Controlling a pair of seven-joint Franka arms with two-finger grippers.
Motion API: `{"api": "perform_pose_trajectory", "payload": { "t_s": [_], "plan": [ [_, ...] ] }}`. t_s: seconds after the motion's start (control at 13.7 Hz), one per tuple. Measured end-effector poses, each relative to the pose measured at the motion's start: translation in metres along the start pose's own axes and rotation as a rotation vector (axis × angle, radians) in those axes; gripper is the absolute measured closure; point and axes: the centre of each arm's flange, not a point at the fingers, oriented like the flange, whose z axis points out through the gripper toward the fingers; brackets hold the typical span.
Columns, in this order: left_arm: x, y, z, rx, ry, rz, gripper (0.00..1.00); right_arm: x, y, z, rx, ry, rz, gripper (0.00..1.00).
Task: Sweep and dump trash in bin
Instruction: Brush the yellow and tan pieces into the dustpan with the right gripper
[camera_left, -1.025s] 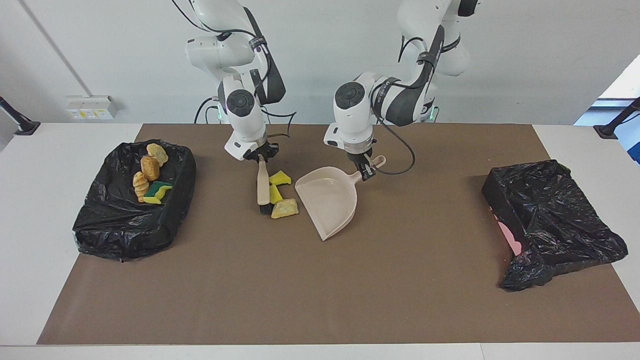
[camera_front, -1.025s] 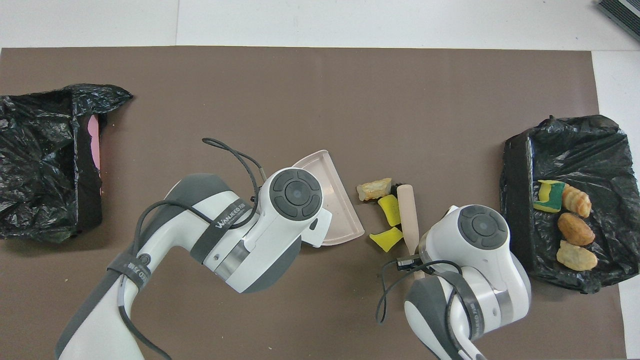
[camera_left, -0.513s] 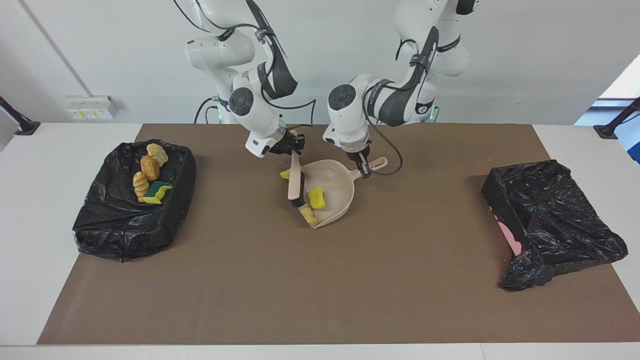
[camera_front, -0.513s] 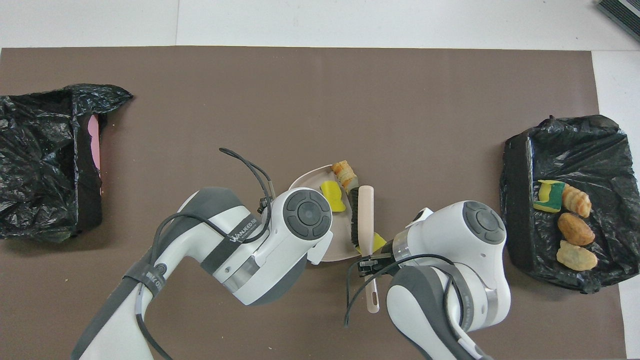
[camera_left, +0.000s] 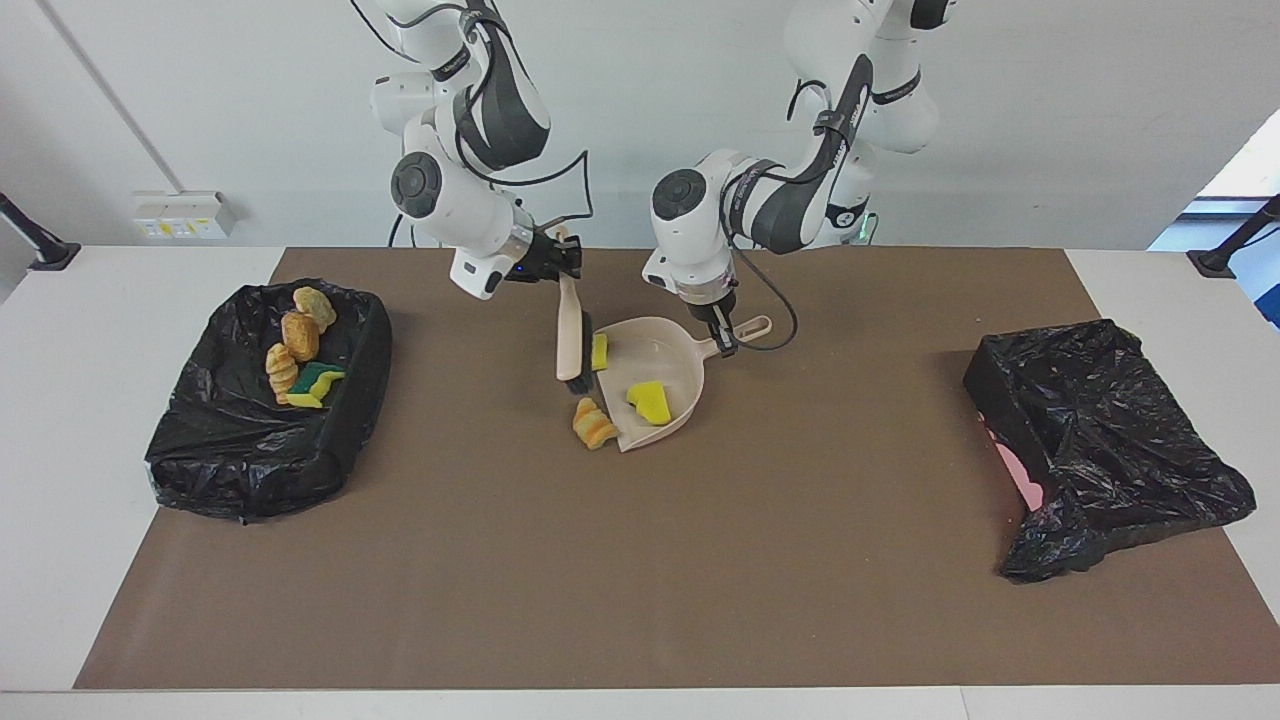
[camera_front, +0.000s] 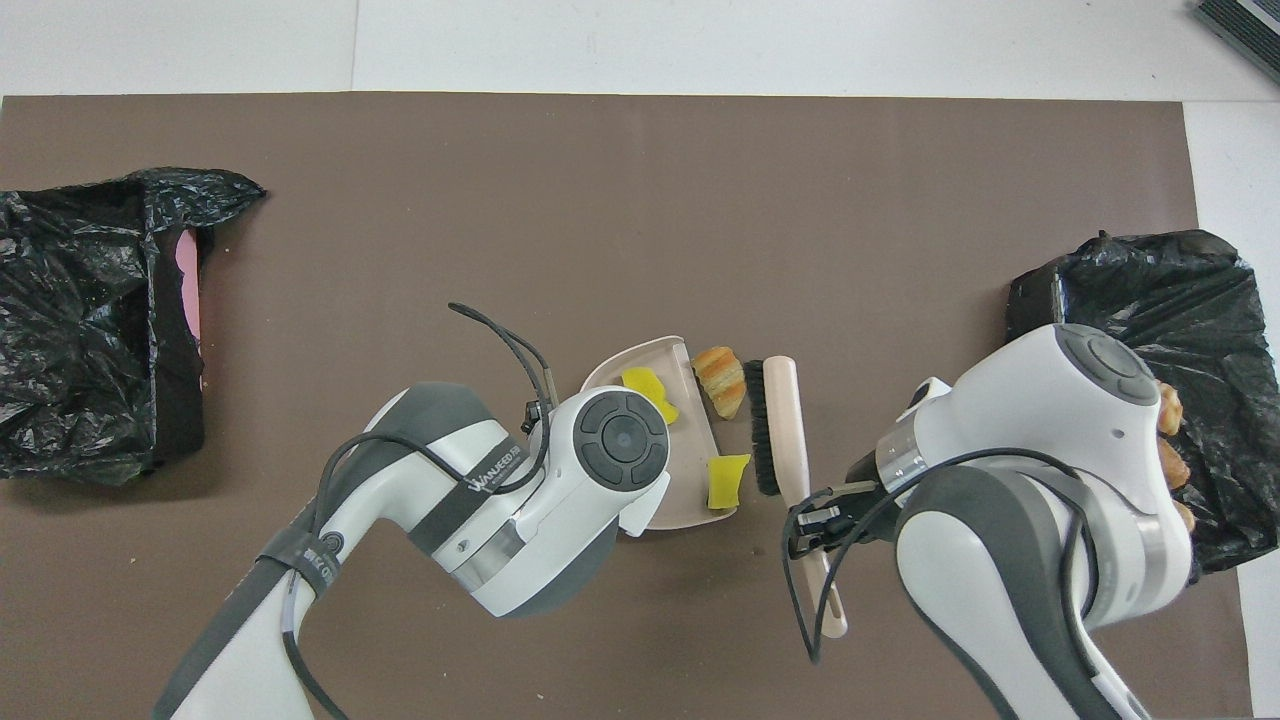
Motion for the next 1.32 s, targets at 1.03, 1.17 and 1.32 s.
{"api": "perform_pose_trajectory", "payload": {
  "t_s": [1.03,1.17,1.32],
  "plan": [
    [0.001,0.0,0.0,0.005,0.007,0.006,0.68,-0.007,-0.049,0.089,0.074,-0.026,0.048,0.74],
    [0.001,0.0,0.0,0.005,0.008,0.006,0.68,-0.005,-0.055,0.082,0.158,-0.023,0.074,0.74],
    [0.001,0.0,0.0,0.005,0.008,0.006,0.68,-0.004,-0.059,0.059,0.182,-0.04,0.064,0.74]
  ]
}}
